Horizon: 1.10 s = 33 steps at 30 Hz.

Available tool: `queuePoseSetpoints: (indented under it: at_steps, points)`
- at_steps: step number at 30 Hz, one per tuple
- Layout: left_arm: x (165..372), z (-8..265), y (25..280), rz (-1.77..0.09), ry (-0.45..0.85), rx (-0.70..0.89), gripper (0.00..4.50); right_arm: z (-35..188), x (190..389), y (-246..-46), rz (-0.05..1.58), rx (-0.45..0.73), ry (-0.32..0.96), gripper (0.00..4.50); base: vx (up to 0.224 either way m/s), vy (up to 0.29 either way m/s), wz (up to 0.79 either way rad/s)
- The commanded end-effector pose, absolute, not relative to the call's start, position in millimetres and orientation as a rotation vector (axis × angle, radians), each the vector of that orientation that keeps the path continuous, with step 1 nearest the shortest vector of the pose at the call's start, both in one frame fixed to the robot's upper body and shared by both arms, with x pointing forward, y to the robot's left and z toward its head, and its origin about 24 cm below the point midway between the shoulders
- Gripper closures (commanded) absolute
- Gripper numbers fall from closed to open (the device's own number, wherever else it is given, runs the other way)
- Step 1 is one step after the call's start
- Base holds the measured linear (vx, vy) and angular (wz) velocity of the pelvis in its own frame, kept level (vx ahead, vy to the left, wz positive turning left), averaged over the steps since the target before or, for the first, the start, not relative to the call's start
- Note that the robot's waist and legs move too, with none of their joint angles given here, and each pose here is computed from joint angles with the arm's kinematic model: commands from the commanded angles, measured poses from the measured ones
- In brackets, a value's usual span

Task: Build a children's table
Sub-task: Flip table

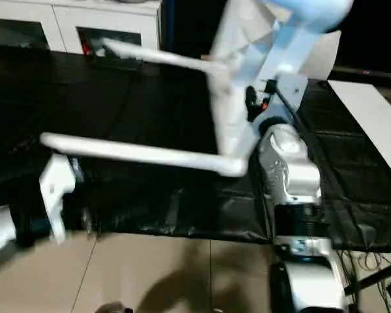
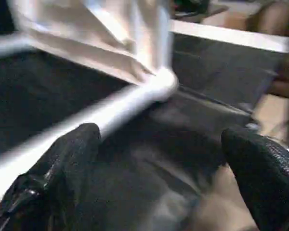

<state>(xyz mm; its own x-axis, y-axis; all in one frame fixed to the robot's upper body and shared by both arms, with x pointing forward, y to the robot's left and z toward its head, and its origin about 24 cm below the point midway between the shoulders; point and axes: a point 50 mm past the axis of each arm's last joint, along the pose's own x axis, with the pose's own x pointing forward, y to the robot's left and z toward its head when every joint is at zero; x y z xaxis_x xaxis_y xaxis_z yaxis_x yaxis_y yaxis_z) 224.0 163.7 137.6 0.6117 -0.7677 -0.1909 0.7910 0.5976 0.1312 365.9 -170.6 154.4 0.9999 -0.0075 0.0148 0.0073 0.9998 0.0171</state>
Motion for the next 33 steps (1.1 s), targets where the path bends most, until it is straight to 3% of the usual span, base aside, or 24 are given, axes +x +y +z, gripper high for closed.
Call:
queuePoseSetpoints:
  at_steps: [1,6,9,10,15,18,21,24,30,31,33]
  points:
    - [231.8,152.3,165.7,-0.856,0.067,0.272,0.0,174.3,363.3,-161.9,0.008,-0.073,-0.078,1.99,0.0,0.0,0.0]
    - [245.6,184.3,161.4,-0.809,-0.05,0.391,0.0,175.3,362.2,-142.5,0.038,-0.099,-0.044,1.66,0.0,0.0,0.0]
    - [250.9,199.1,159.1,-0.788,-0.108,0.489,0.0,175.5,362.1,-139.3,0.04,-0.104,-0.038,1.33,0.0,0.0,0.0]
    - [256.0,215.4,155.7,-0.761,-0.193,0.578,0.0,173.2,361.3,-137.6,0.043,-0.113,-0.028,1.33,0.0,0.0,0.0]
    - [259.9,238.8,148.1,-0.736,-0.35,0.685,0.0,162.5,360.4,-139.7,0.026,-0.153,-0.004,0.86,0.0,0.0,0.0]
    - [263.6,259.0,143.5,-0.663,-0.496,0.792,0.0,146.8,361.8,-147.1,-0.006,-0.226,-0.003,0.86,0.0,0.0,0.0]
    - [268.3,262.8,145.8,-0.609,-0.512,0.862,0.0,141.4,363.3,-149.7,-0.021,-0.249,-0.005,0.86,0.0,0.0,0.0]
    - [283.1,275.5,149.6,-0.468,-0.569,1.037,0.0,127.7,369.8,-156.3,-0.069,-0.268,0.013,0.86,0.0,0.0,0.0]
    - [299.5,286.1,157.8,-0.345,-0.595,1.152,0.0,116.3,376.4,-156.9,-0.074,-0.236,0.016,0.86,0.0,0.0,0.0]
    - [307.8,288.9,159.4,-0.311,-0.599,1.198,0.0,108.3,377.4,-155.0,-0.07,-0.214,0.043,1.12,0.0,0.0,0.0]
    - [313.1,291.2,159.9,-0.291,-0.607,1.219,0.0,103.2,377.5,-152.8,-0.066,-0.2,0.058,1.2,0.0,0.0,0.0]
